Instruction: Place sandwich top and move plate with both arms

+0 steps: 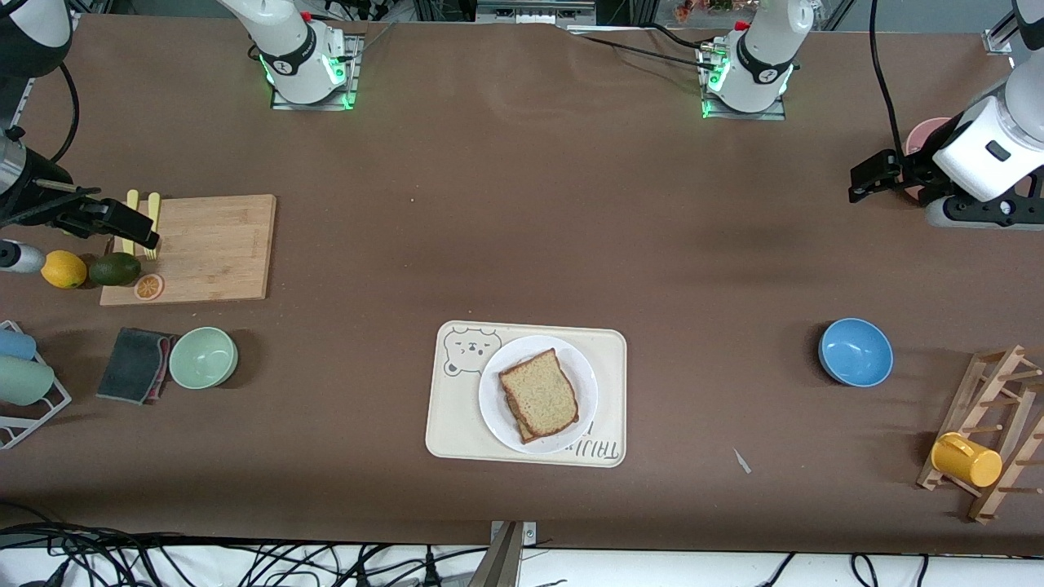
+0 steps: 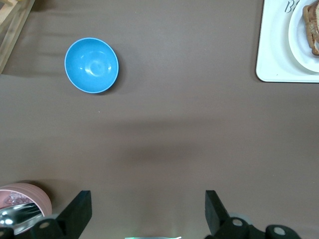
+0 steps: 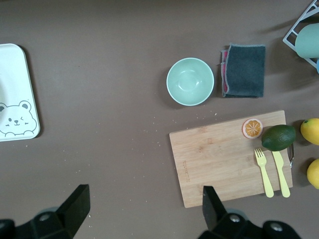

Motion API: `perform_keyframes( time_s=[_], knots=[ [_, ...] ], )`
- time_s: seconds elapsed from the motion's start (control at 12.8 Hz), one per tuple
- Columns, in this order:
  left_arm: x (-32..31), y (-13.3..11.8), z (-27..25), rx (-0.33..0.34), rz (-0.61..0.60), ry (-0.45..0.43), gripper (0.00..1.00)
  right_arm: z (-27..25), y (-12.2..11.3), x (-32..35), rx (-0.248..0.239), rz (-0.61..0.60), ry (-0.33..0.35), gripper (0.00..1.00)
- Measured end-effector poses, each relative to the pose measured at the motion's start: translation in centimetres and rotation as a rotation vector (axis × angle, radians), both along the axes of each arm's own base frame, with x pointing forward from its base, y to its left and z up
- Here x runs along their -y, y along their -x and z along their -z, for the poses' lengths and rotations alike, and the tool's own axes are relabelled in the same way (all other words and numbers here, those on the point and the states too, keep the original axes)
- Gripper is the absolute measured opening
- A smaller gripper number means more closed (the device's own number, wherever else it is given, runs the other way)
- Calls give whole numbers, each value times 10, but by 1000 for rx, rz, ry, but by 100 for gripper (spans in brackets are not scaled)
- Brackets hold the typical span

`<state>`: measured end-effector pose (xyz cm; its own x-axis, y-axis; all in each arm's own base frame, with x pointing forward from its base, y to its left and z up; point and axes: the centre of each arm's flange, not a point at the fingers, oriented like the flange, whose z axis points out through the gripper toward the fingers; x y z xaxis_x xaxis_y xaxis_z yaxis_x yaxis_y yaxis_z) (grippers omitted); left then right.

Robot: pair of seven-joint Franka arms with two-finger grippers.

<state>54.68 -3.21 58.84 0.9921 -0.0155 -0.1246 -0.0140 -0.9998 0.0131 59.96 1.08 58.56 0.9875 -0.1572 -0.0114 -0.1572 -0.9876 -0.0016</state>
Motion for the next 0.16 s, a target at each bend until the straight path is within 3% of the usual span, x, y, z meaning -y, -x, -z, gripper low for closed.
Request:
perform_keyframes(
  time_s=[0.16],
  knots=[
    [0,0,0,0,0,0,100,0,0,2,1,4,0,100]
  ],
)
